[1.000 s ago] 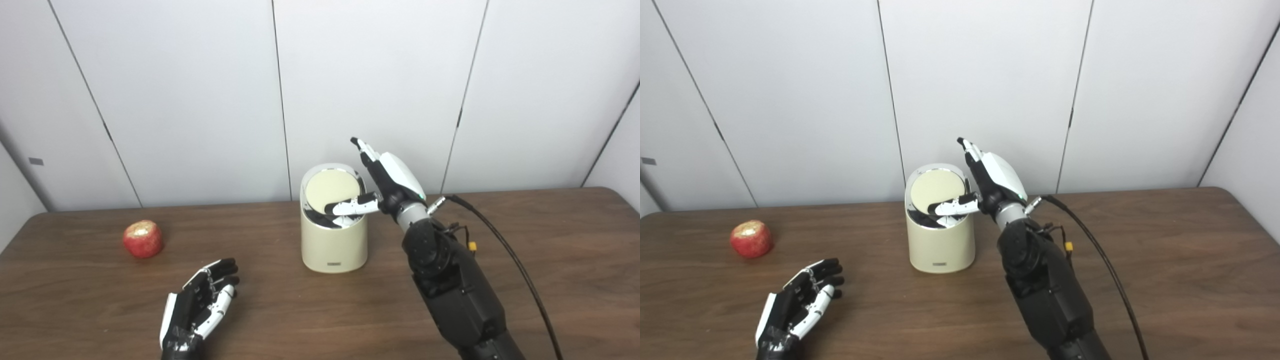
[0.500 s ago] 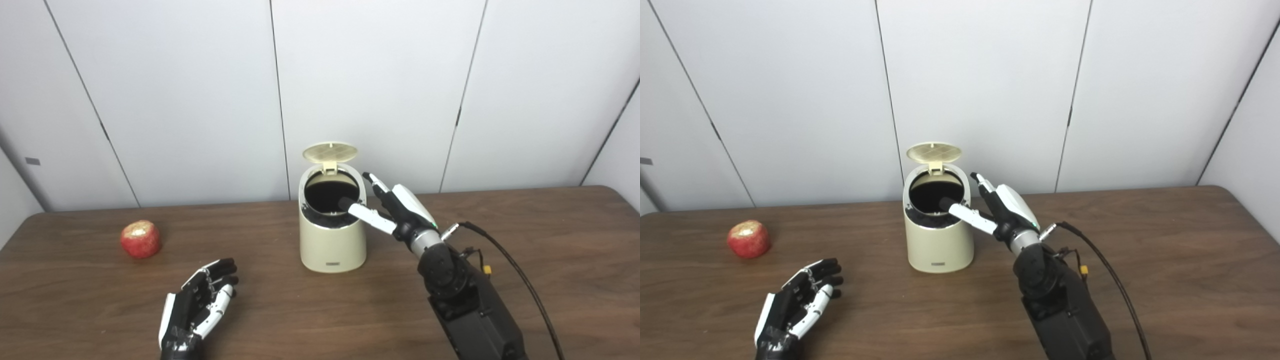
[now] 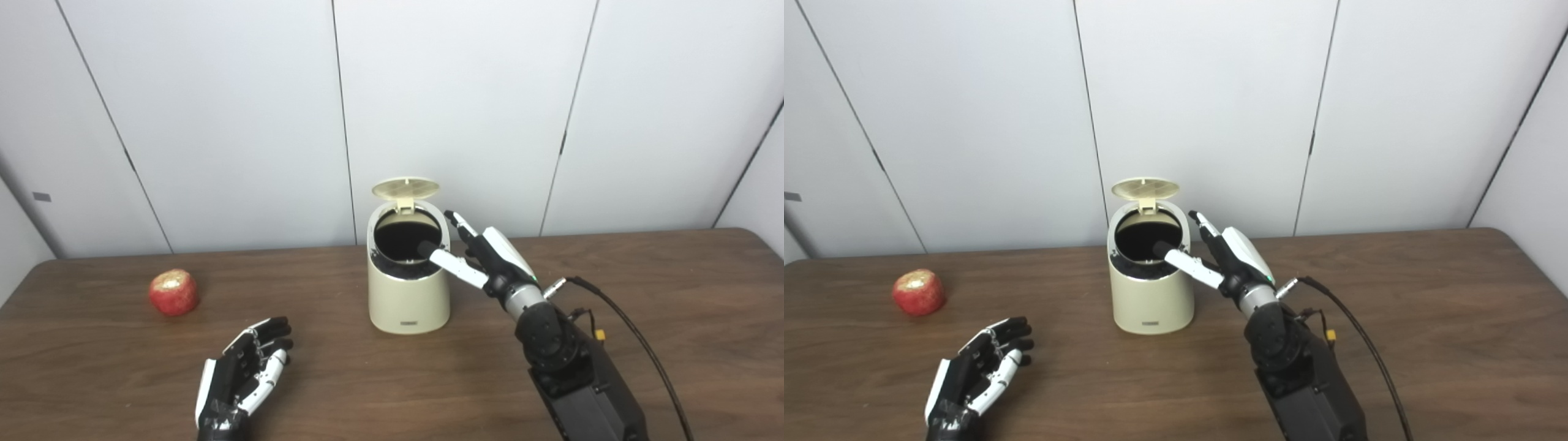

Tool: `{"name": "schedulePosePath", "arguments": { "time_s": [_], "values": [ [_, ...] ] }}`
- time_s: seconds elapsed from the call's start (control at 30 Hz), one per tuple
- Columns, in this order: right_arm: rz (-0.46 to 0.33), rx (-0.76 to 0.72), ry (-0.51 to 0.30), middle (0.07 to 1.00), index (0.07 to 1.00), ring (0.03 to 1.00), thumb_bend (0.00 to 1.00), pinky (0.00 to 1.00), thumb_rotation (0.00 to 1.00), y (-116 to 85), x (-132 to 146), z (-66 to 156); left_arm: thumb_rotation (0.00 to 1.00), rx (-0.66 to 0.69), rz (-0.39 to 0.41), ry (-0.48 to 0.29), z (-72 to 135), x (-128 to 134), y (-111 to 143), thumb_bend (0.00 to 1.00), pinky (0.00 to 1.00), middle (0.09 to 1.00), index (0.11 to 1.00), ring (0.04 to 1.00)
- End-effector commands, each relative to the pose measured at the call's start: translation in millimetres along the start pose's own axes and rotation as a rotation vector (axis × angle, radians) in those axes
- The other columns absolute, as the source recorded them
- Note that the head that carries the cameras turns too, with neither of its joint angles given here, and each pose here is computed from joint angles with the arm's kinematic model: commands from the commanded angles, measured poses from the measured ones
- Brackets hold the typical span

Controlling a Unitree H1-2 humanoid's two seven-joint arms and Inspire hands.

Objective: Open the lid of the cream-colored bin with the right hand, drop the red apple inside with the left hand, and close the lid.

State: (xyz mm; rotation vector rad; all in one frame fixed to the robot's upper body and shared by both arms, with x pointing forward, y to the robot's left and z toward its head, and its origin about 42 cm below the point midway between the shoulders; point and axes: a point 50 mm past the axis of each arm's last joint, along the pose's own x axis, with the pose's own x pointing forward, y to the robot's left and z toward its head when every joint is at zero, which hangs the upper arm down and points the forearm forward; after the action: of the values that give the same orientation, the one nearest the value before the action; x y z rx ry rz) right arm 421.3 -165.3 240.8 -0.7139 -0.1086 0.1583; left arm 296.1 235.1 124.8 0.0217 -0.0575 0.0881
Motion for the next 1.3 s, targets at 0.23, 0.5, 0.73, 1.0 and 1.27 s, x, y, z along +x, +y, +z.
{"name": "schedulePosePath", "arguments": {
  "time_s": [0.23,0.5,0.73,1.0,1.27],
  "values": [
    [-0.332,0.069,-0.19,0.927,0.914,0.891,0.77,0.77,1.0,-18,-37,-8,0.26,0.009,-0.003,-0.058,9,11,-1,0.28,0.67,0.742,0.729,0.712],
    [-0.529,0.136,-0.238,0.851,0.846,0.832,0.23,0.74,0.7,-8,-80,-58,0.24,0.009,0.013,-0.065,4,14,6,0.28,0.66,0.742,0.729,0.711],
    [-0.501,0.289,-0.325,0.793,0.768,0.797,0.28,0.74,0.54,4,-119,-99,0.18,0.01,0.013,-0.06,1,16,12,0.28,0.67,0.744,0.733,0.719],
    [-0.515,0.288,-0.305,0.748,0.731,0.742,0.26,0.65,0.35,12,-143,-115,0.18,0.014,0.012,-0.068,-5,16,23,0.28,0.67,0.754,0.74,0.73],
    [-0.537,0.264,-0.249,0.741,0.716,0.735,0.28,0.65,0.38,19,-145,-115,0.21,0.114,0.028,-0.108,-3,16,31,0.3,0.65,0.744,0.734,0.714]
  ]
}}
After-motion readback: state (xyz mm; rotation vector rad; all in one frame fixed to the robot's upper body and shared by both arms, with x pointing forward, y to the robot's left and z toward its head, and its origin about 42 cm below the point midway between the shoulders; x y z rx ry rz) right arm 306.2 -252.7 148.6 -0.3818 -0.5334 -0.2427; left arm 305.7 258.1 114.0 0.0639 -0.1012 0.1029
